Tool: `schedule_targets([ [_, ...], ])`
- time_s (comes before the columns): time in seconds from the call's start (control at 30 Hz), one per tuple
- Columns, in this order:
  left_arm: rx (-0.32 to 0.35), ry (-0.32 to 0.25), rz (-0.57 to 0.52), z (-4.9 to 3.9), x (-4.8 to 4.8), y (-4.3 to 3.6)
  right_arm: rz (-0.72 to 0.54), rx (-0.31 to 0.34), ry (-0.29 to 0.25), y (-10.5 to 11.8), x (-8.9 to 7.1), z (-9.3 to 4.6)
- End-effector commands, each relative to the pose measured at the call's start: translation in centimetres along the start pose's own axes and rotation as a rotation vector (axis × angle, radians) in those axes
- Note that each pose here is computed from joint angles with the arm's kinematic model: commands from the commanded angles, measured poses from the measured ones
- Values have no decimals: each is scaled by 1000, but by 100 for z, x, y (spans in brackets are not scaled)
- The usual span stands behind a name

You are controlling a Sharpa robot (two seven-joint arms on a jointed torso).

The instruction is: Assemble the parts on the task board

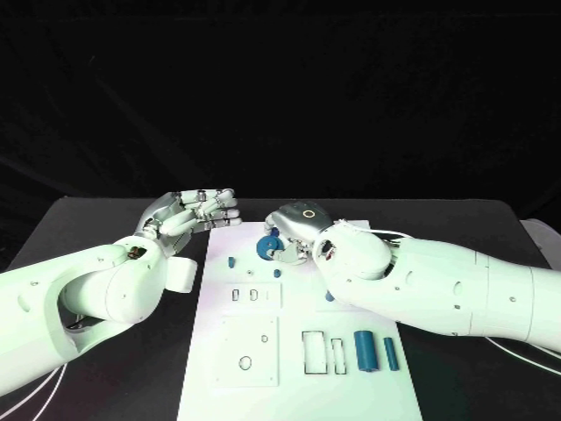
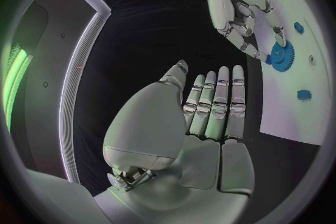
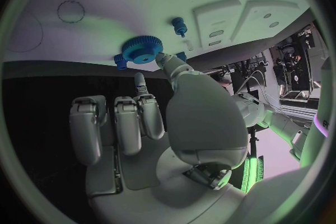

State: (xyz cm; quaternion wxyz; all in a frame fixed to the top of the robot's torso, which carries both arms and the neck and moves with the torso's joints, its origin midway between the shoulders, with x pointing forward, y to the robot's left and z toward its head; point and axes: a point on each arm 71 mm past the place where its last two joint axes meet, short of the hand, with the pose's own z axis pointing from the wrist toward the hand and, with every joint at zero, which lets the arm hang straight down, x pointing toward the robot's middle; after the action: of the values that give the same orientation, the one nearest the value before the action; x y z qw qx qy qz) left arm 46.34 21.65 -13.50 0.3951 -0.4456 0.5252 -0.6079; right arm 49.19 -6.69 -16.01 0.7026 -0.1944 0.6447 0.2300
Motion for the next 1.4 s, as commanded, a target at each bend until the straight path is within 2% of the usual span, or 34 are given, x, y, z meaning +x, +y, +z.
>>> schedule_targets([
  [0.03, 10, 18, -8, 3, 19, -14, -17, 4, 38, -13, 25, -5],
  [0.43, 9, 15, -7, 6, 14, -12, -8, 12, 43, -48, 25, -29],
  [0.67, 8, 16, -7, 9, 9, -9, 99, 13, -64, -185, -94, -170],
  [0.77, 9, 17, -7, 11, 7, -9, 199, 24, -83, -365, -190, -282],
  [0.87, 9, 19, -8, 15, 5, -7, 304, 14, -69, -605, -297, -410],
  [1.0, 8, 20, -9, 26, 2, 1, 424, 10, -55, -1002, -403, -667],
  [1.23, 5, 21, -10, 45, 0, 17, 469, 64, -21, -1396, -432, -963],
  [1.4, 4, 27, -13, 51, 22, 24, 456, 105, -4, -1577, -416, -1074],
])
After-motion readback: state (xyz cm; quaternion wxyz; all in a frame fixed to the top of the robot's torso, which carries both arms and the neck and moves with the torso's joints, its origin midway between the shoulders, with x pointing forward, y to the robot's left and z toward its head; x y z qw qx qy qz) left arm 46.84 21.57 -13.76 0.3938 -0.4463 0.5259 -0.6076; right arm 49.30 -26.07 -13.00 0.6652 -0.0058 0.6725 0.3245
